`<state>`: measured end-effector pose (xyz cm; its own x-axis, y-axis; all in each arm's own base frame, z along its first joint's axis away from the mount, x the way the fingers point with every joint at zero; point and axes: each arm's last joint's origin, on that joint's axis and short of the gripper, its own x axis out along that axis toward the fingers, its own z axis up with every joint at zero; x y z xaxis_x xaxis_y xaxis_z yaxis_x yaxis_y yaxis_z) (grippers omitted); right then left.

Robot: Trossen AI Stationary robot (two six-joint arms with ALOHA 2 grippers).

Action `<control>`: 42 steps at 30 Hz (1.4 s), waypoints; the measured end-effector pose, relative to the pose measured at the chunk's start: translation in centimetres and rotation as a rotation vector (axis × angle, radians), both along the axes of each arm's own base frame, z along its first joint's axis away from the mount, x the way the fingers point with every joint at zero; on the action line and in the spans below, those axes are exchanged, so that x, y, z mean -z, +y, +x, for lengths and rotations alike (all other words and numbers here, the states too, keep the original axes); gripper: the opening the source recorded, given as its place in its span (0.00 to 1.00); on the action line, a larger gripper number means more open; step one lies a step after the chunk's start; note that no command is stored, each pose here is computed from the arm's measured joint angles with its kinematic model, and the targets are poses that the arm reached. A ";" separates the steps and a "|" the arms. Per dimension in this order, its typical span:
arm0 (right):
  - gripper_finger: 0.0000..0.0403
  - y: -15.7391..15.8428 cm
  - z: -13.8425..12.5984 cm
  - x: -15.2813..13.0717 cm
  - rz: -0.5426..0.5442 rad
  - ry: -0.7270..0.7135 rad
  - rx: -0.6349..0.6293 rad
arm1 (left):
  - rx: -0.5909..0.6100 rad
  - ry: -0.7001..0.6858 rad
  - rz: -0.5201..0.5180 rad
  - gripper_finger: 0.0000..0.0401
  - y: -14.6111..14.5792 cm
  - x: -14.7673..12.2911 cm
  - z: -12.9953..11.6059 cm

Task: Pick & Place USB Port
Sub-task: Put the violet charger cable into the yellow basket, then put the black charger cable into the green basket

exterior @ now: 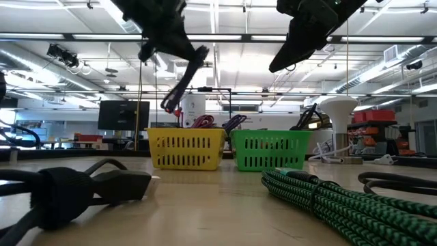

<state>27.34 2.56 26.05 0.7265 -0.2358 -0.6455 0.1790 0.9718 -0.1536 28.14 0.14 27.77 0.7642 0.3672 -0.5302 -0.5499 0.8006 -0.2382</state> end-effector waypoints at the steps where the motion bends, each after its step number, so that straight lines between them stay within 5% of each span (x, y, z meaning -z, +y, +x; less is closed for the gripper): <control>1: 0.26 0.0 0.0 0.0 0.000 0.000 0.000 | -0.004 0.013 0.005 0.01 0.4 0.2 0.1; 11: 0.26 -0.1 0.0 0.0 -0.029 0.002 0.010 | 0.116 -0.066 -0.061 0.01 2.3 3.2 4.3; 17: 0.26 -0.1 -0.1 0.0 -0.030 0.011 0.009 | 0.086 0.003 -0.134 0.01 2.7 6.1 5.5; 27: 0.26 -0.1 -0.1 0.1 -0.040 0.020 0.002 | 0.028 0.042 -0.172 0.02 2.8 7.4 5.8; 42: 0.26 -0.3 -0.6 1.5 -0.056 0.050 0.050 | 0.028 0.095 -0.093 0.18 3.2 7.2 5.3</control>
<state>26.75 2.29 24.54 0.6798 -0.3079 -0.6657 0.2182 0.9514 -0.2172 33.45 3.38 20.55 0.7181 0.2922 -0.6317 -0.5514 0.7926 -0.2602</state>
